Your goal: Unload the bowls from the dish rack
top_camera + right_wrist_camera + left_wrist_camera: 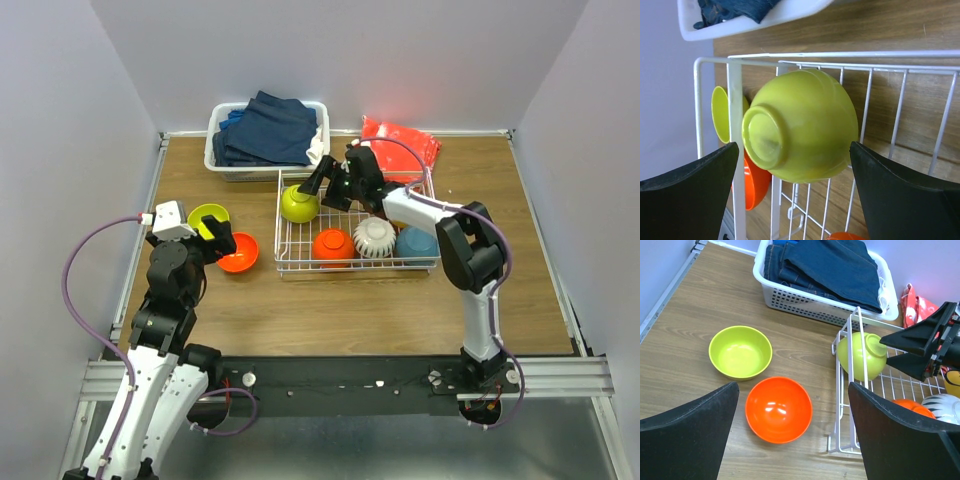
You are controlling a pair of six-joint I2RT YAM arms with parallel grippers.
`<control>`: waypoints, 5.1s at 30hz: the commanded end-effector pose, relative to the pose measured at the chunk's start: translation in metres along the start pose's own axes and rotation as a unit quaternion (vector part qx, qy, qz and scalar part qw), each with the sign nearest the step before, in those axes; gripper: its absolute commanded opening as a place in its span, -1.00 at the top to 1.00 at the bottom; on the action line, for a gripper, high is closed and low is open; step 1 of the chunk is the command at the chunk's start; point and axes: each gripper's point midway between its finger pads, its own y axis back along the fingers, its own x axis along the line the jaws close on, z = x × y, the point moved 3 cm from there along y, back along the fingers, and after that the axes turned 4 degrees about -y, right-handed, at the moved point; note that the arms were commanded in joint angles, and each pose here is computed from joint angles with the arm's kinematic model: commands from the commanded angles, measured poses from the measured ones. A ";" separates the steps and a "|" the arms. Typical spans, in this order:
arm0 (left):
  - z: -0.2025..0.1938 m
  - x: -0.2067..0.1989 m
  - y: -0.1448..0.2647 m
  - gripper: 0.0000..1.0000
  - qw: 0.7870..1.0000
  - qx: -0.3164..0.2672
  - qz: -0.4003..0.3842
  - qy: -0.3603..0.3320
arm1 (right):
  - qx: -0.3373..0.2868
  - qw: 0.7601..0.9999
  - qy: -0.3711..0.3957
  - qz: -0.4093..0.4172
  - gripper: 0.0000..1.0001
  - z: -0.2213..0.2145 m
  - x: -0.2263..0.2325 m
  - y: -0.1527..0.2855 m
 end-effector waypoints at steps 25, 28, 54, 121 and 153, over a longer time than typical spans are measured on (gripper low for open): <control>-0.003 -0.001 0.002 -0.98 1.000 0.000 -0.005 -0.010 | 0.000 0.999 0.031 -0.024 -1.00 0.014 0.006 0.008; -0.003 -0.001 0.001 -0.98 1.000 0.000 -0.005 -0.010 | 0.003 1.000 0.024 -0.018 -1.00 0.013 0.010 0.010; -0.002 0.000 0.004 -0.98 1.000 -0.004 -0.005 -0.008 | 0.070 0.996 -0.052 -0.019 -0.97 -0.018 -0.015 -0.015; -0.001 0.002 0.004 -0.98 1.000 -0.012 0.000 -0.008 | 0.024 0.984 -0.080 -0.159 -0.62 -0.026 -0.052 -0.011; 0.014 -0.073 -0.042 -0.98 0.976 0.129 -0.128 -0.118 | -0.076 0.978 0.144 -0.130 -0.40 0.027 0.003 0.084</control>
